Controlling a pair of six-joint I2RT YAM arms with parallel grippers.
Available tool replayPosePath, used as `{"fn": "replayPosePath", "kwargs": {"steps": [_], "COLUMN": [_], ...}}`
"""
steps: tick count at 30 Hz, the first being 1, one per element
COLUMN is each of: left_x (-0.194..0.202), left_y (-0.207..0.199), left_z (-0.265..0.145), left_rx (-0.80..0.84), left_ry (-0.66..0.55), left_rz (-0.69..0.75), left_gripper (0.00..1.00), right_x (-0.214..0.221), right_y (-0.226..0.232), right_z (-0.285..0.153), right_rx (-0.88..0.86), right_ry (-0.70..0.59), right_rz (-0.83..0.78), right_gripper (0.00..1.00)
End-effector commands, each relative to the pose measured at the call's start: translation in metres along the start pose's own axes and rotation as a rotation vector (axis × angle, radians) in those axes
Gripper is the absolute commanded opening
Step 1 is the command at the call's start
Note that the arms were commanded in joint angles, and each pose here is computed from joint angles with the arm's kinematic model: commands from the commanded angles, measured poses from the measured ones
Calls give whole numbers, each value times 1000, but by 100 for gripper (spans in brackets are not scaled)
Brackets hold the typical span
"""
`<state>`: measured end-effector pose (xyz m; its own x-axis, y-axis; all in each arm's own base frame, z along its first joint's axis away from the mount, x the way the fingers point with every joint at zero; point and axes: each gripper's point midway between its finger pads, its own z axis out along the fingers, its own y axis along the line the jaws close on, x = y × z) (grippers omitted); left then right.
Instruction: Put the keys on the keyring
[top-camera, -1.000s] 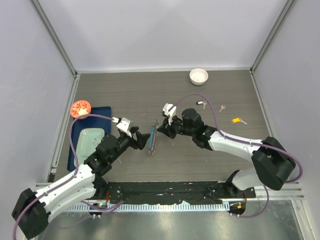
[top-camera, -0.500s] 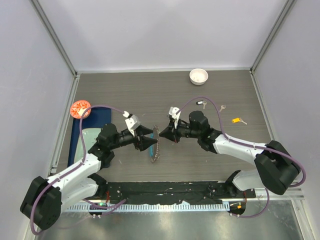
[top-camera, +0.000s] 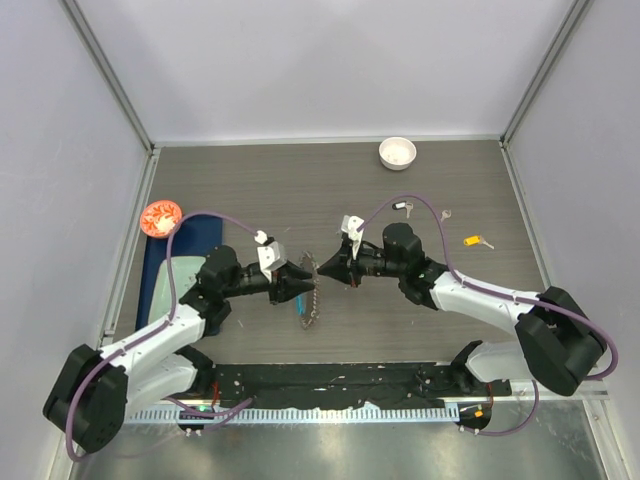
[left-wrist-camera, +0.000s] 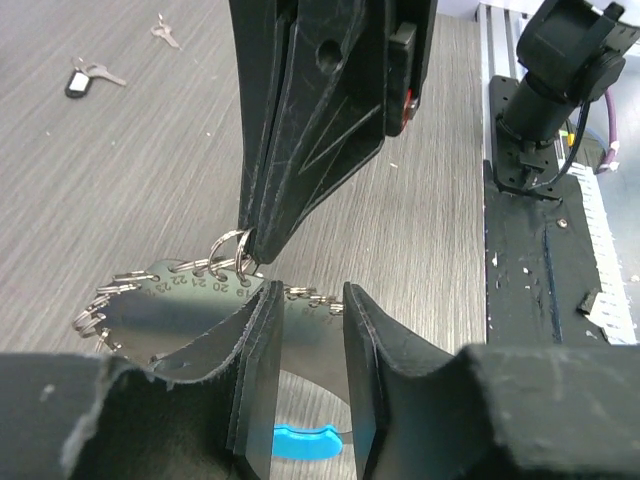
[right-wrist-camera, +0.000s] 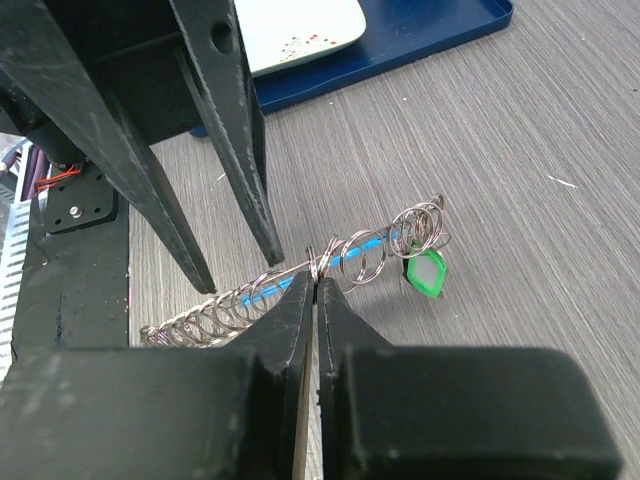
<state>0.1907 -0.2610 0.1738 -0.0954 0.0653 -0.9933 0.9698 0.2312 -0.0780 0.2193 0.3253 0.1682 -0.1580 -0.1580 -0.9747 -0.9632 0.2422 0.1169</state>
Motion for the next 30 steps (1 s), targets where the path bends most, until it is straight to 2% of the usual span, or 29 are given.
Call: {"fn": "replayPosePath", "kwargs": {"steps": [1,10,30], "left_x": [-6,-11,-26], "left_y": [4,19,15], "left_z": [6,3,11], "left_rx": [27,-66,-11], "left_ry": [-13,-23,-46], "left_rz": [43,92,59], "left_gripper": [34,36,39], "right_x": [-36,-37,-33], "right_y": [8,8,14], "right_z": [-2,-1,3], "right_rx": [-36,-42,-79], "right_ry": [-117,-126,-107], "right_rz": [-77,-75,-69], "right_gripper": [1,1,1]}}
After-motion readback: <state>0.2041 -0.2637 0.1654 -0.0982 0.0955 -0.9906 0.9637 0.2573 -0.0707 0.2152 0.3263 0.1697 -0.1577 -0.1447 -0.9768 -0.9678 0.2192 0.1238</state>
